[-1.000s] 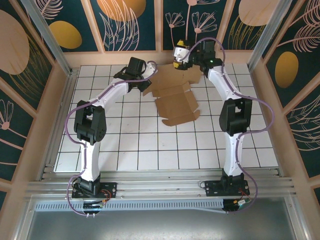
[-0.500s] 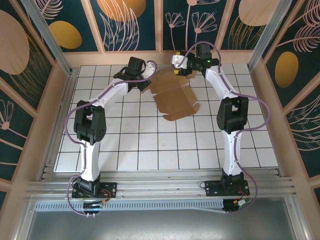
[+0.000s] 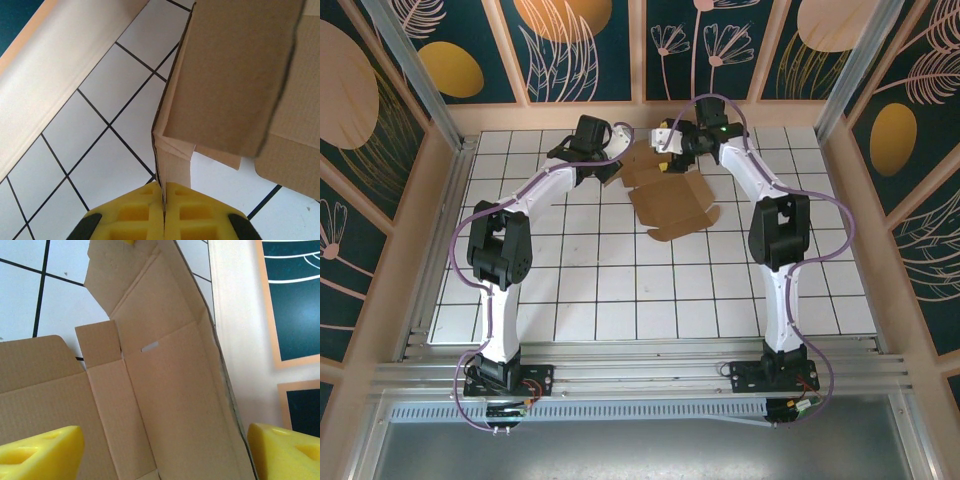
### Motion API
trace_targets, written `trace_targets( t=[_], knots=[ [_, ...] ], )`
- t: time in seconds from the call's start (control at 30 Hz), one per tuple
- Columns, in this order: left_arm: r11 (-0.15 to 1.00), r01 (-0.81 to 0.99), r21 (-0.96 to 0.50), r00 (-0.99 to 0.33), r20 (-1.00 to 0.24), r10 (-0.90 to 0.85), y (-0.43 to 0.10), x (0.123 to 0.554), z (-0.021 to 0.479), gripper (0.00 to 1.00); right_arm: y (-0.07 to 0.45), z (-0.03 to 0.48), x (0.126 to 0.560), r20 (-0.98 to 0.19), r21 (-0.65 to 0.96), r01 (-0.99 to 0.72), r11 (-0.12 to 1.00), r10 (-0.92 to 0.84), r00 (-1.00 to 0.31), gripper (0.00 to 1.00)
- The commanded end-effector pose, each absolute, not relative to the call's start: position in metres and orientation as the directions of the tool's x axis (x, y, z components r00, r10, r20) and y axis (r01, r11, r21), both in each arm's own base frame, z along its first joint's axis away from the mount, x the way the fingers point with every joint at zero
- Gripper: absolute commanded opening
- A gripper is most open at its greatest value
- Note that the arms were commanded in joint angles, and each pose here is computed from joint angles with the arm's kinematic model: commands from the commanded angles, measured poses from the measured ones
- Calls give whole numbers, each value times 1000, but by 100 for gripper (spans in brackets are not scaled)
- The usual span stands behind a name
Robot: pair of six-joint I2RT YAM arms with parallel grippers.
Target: Fold the paper box
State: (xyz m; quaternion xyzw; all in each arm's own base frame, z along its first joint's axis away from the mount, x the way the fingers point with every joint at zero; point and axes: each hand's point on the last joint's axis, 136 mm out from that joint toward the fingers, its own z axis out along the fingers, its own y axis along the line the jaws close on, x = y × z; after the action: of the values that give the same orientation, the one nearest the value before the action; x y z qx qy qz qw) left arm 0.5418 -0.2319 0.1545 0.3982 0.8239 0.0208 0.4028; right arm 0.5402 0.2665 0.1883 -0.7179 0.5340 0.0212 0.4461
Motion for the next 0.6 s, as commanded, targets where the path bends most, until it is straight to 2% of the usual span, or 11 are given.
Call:
trace_targets(
  t=[0.0,0.07,0.13,0.3,0.37,0.47,0.5,0.57],
  knots=[
    [671,644,368,-316,-671,671,-236,538,172,0,262,212,556,-436,-717,-697,-8,-776,456,86],
    [672,645,364,-316,-673,668,-237,537,172,0,262,214,568,-419,-746,-666,10,-785,457,85],
    [672,648,359,-315,-676,666,-238,537,172,0,261,210,580,-408,-757,-654,21,-796,446,78],
    [670,651,356,-313,-678,665,-238,534,169,0,253,191,597,-370,-771,-636,33,-836,405,34],
    [674,651,350,-311,-687,657,-238,532,172,0,258,188,591,-375,-762,-647,27,-833,406,24],
    [698,647,307,-313,-727,611,-240,523,186,0,263,194,580,-376,-775,-630,37,-830,413,15],
    [712,640,289,-312,-749,584,-240,518,195,2,266,197,575,-375,-784,-620,40,-826,421,12],
    [742,623,250,-310,-791,527,-238,507,213,20,270,205,563,-377,-795,-604,45,-817,435,3]
  ],
)
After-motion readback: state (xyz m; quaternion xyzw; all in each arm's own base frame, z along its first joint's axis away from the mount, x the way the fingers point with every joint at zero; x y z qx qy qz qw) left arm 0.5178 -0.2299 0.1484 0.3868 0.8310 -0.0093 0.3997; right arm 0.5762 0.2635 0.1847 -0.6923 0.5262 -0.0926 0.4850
